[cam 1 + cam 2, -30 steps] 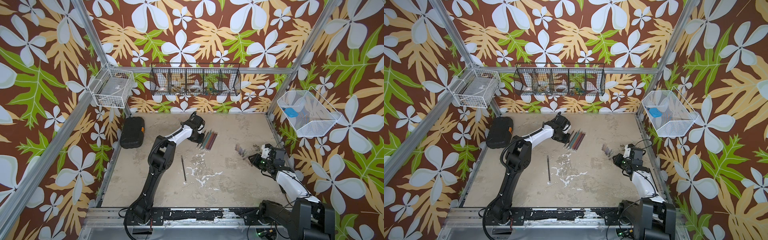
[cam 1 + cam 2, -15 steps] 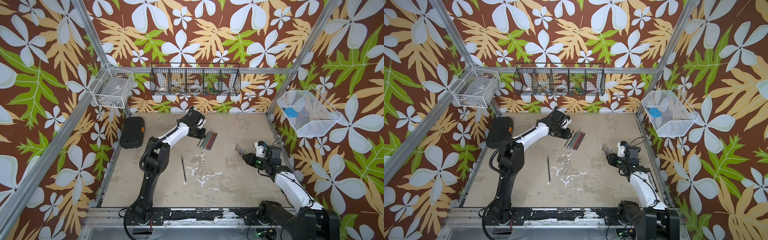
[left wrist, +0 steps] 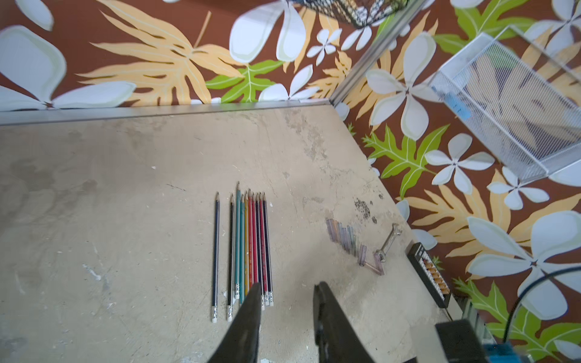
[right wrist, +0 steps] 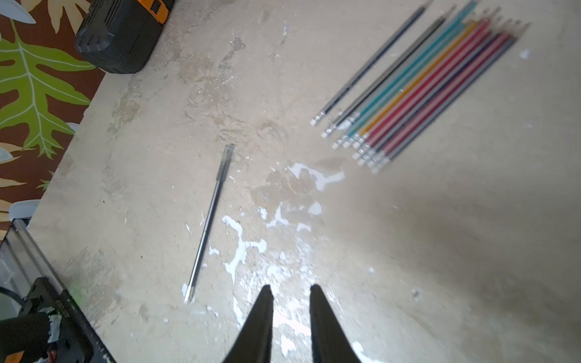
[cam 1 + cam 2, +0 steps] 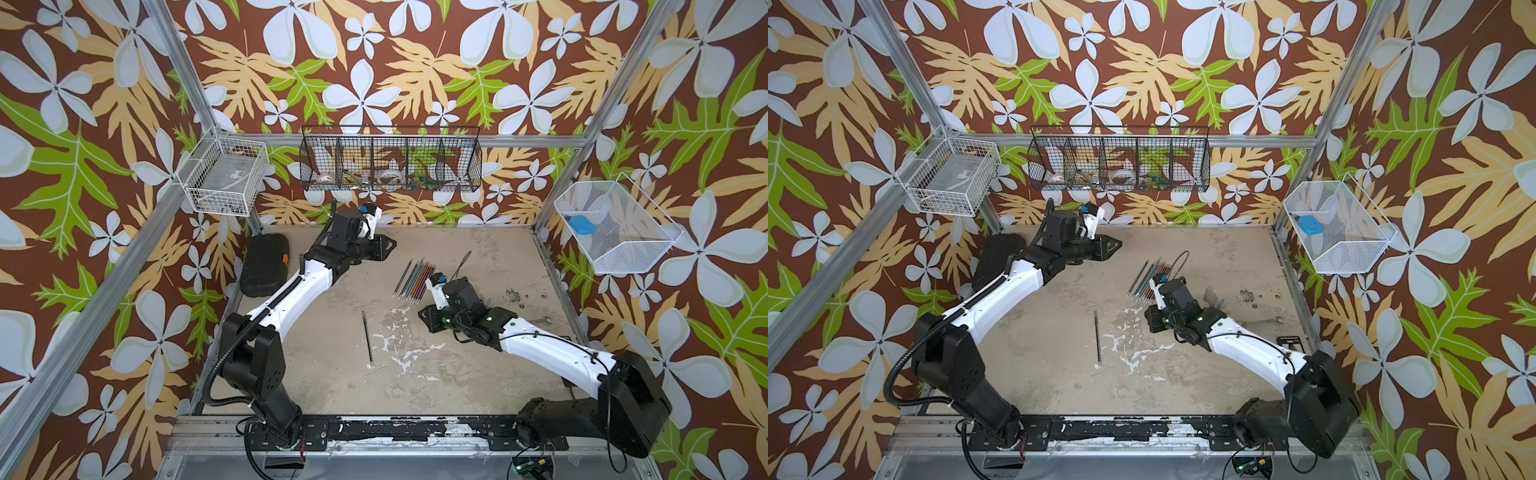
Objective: Remove the protective cover of the pencils
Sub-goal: Pick up the pencil from the center of the board.
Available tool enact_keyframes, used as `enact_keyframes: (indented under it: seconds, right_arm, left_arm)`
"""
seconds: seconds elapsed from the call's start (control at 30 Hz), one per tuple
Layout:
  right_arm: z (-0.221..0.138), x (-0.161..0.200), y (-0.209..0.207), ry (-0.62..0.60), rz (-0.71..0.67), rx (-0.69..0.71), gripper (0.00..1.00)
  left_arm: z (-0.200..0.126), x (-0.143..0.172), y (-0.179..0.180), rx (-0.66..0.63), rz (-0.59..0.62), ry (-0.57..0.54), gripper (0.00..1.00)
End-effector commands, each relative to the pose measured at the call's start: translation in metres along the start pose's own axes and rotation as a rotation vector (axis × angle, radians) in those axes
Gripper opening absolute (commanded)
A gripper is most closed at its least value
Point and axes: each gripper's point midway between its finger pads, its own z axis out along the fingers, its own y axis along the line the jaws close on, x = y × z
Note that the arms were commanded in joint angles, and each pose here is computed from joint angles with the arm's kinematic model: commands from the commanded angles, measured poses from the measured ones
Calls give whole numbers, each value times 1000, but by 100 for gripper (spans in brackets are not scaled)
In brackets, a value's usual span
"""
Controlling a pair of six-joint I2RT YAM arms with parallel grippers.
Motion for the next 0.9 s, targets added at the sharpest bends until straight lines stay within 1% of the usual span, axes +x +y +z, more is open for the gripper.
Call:
enact_keyframes:
  seconds: [0.0, 0.2, 0.33, 0.5, 0.6, 0.63, 0.87]
  right_arm:
    - [22, -10, 8, 2, -1, 113, 24]
    - [86, -12, 45, 100, -57, 244, 24]
    - [122, -10, 65, 147, -73, 234, 25]
    - [144, -6, 79, 184, -84, 196, 28]
    - [154, -3, 87, 210, -102, 165, 33]
    - [158, -1, 90, 218, -110, 162, 34]
    - [175, 7, 84, 243, -120, 225, 31]
  left_arm:
    - [-14, -30, -14, 66, -1, -108, 31]
    - [-28, -38, -6, 15, 9, -152, 31]
    - [-34, -43, 0, -17, 15, -168, 31]
    - [-33, -45, 8, -13, -13, -164, 31]
    - [-35, -45, 10, -9, -27, -172, 31]
    - [-35, -45, 10, -6, -28, -172, 31]
    - [-36, -45, 7, 10, -32, -174, 31]
